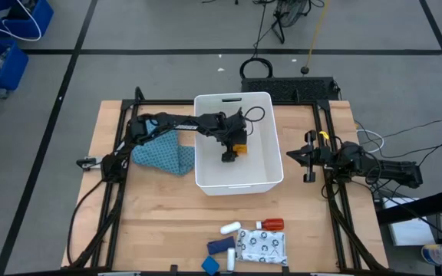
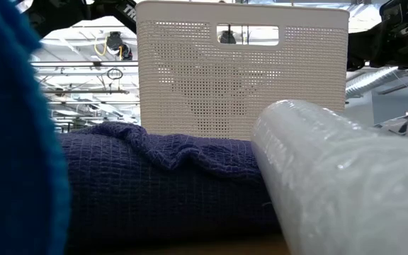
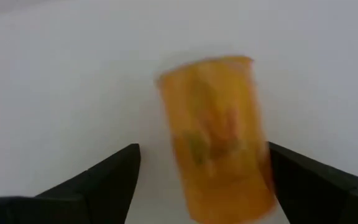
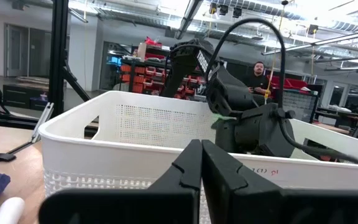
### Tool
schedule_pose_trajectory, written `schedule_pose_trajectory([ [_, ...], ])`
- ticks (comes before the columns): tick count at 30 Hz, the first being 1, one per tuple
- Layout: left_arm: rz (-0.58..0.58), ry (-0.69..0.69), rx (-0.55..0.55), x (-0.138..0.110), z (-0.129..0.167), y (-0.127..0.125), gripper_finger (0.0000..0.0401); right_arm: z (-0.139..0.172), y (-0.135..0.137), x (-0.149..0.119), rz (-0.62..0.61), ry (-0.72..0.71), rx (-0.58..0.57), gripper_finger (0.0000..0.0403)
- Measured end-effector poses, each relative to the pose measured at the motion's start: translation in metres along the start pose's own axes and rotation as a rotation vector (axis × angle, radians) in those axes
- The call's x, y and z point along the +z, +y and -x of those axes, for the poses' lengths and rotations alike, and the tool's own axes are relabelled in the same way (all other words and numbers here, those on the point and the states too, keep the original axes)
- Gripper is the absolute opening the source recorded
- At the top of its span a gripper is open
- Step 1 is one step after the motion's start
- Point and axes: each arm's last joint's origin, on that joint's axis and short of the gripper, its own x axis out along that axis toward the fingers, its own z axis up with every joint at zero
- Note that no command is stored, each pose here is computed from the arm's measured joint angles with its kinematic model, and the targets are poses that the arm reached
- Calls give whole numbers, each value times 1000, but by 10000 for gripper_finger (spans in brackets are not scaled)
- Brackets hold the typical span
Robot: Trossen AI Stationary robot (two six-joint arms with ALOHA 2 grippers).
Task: Pick & place medical supplies in basket/bin
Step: Put the pill bottle into the white bin, then put the medicine bottle into the white bin
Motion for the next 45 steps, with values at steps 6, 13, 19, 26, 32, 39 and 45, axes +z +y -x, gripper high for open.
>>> schedule_pose_trajectory([
  [6,-63,62,30,27,34,-7,338,0,0,0,0,0,-2,0],
  [13,-94,51,50,51,64,-16,338,0,0,0,0,0,0,0],
  [19,-132,61,97,72,105,-25,338,0,0,0,0,0,0,0],
  [26,-142,77,173,78,167,-35,337,0,0,0,-1,1,0,0],
  [32,-83,64,216,65,221,-46,313,0,0,-2,-2,17,3,0],
  [39,-36,17,290,47,284,-63,141,0,0,-2,-2,20,3,0],
  [45,32,27,301,23,325,-79,13,0,0,-1,-24,7,1,0],
])
